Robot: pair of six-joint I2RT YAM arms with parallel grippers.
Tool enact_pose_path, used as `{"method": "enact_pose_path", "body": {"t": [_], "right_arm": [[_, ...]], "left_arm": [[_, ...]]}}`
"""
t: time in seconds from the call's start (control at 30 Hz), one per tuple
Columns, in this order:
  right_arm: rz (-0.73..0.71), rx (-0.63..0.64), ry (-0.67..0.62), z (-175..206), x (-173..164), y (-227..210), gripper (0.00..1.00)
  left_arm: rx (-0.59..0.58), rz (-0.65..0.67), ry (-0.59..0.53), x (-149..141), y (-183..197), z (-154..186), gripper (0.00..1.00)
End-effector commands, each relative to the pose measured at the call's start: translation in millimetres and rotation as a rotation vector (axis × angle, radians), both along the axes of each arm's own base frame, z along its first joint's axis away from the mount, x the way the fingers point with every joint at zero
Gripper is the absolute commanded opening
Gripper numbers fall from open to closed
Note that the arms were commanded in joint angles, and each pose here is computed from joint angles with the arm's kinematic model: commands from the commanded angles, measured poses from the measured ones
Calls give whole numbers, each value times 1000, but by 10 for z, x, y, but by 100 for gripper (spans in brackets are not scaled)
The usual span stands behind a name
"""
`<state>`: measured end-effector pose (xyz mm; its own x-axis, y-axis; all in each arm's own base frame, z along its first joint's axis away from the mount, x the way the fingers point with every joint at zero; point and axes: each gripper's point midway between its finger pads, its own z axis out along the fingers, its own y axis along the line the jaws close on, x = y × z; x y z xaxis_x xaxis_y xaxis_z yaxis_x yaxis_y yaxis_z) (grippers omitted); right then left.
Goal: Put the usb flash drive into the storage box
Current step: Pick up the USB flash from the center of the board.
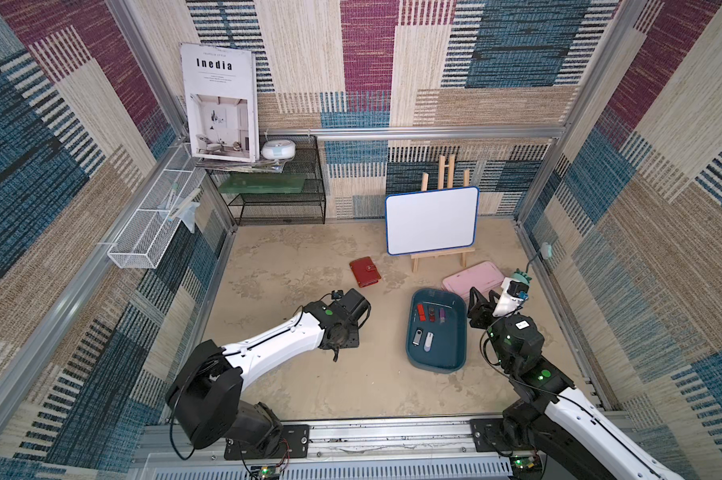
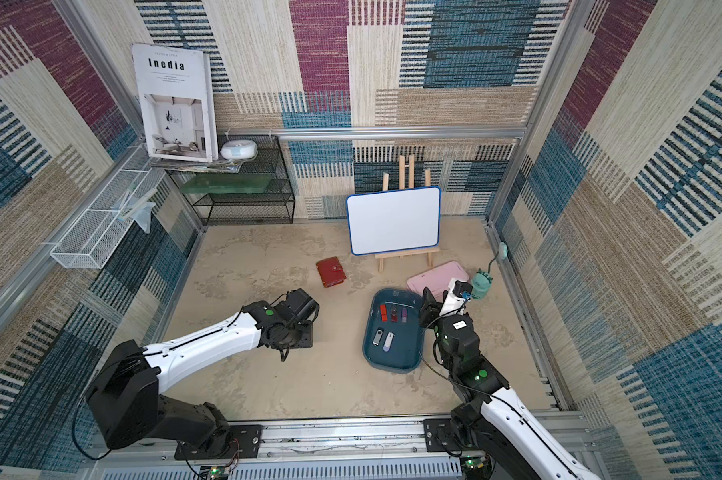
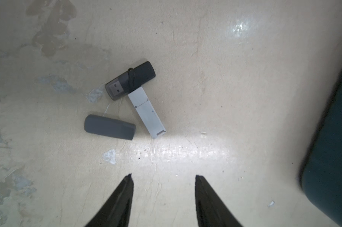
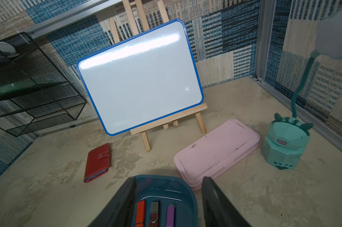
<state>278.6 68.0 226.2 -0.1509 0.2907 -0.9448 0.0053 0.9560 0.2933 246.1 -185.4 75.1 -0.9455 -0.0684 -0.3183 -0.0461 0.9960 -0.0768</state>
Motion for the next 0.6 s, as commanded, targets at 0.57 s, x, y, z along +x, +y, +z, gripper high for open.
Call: {"method": "enact_pose_path", "body": {"t": [0.57], "right_arm": [[-14, 22, -11, -24, -3, -22, 58]], "left_arm": [[75, 46, 53, 329, 63, -434, 52]]}}
